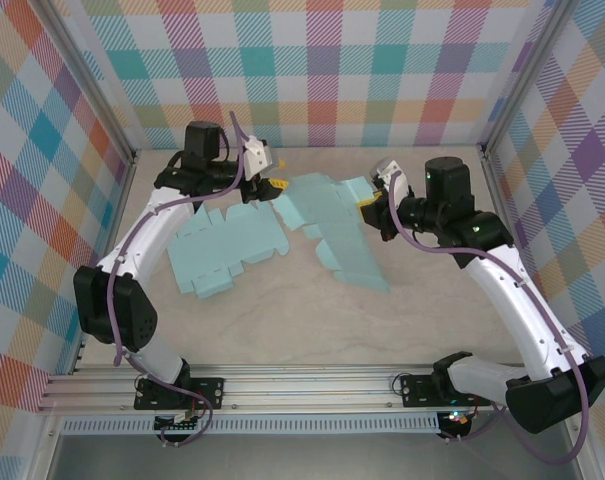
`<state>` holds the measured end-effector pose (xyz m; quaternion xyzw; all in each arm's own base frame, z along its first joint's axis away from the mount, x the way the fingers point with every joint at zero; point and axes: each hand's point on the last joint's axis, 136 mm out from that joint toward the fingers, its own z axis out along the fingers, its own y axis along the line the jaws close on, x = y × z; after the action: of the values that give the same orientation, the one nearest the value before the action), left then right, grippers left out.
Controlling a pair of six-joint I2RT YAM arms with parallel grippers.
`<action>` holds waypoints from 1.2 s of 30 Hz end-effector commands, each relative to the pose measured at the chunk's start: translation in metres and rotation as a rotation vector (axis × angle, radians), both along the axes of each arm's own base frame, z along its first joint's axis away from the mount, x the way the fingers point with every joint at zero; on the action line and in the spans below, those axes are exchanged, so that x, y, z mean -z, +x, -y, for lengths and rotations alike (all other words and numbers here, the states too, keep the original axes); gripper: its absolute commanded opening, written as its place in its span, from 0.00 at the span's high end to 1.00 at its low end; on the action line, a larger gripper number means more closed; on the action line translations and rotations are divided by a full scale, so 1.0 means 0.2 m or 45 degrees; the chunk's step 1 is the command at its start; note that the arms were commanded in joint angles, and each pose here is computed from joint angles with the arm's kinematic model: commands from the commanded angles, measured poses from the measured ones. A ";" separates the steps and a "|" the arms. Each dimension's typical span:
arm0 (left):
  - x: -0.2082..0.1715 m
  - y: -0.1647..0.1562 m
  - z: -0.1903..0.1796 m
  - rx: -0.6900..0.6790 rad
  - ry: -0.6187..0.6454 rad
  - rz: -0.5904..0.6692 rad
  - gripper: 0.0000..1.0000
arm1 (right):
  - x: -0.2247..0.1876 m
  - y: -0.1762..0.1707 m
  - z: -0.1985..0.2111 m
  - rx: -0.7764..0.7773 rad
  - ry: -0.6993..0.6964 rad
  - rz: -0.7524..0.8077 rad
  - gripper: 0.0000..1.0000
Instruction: Fold the paper box
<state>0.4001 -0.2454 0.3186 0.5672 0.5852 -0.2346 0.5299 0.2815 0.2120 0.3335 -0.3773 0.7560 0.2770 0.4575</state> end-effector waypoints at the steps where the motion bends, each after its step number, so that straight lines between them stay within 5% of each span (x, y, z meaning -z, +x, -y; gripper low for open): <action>1: -0.11 0.01 0.04 0.075 -0.067 0.120 0.52 | -0.05 -0.03 -0.03 -0.055 0.060 0.014 1.00; 11: -0.03 -0.11 0.08 0.244 -0.039 0.046 0.51 | -0.07 -0.01 -0.06 -0.071 0.095 0.014 1.00; 19: -0.03 -0.02 0.10 0.166 -0.029 0.069 0.53 | -0.08 -0.02 -0.08 -0.108 0.126 0.004 1.00; 21: -0.03 -0.02 0.10 0.167 -0.026 0.072 0.60 | -0.07 -0.02 -0.08 -0.103 0.121 0.002 1.00; 25: -0.02 -0.02 0.11 0.143 0.008 0.066 1.00 | -0.03 0.00 -0.07 -0.068 0.108 -0.008 1.00; 28: -0.01 -0.04 0.12 0.101 0.062 0.044 1.00 | 0.02 0.02 -0.05 -0.019 0.104 -0.036 0.99; 31: 0.03 -0.10 0.12 0.050 0.179 -0.004 1.00 | 0.09 0.03 -0.01 0.069 0.098 -0.081 0.93; 36: 0.09 -0.15 0.13 -0.038 0.383 -0.049 1.00 | 0.22 0.07 0.13 0.343 0.074 -0.169 0.67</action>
<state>0.3822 -0.2737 0.2880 0.6186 0.6179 -0.1875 0.4477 0.2916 0.2015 0.2987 -0.2988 0.7929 0.2804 0.4511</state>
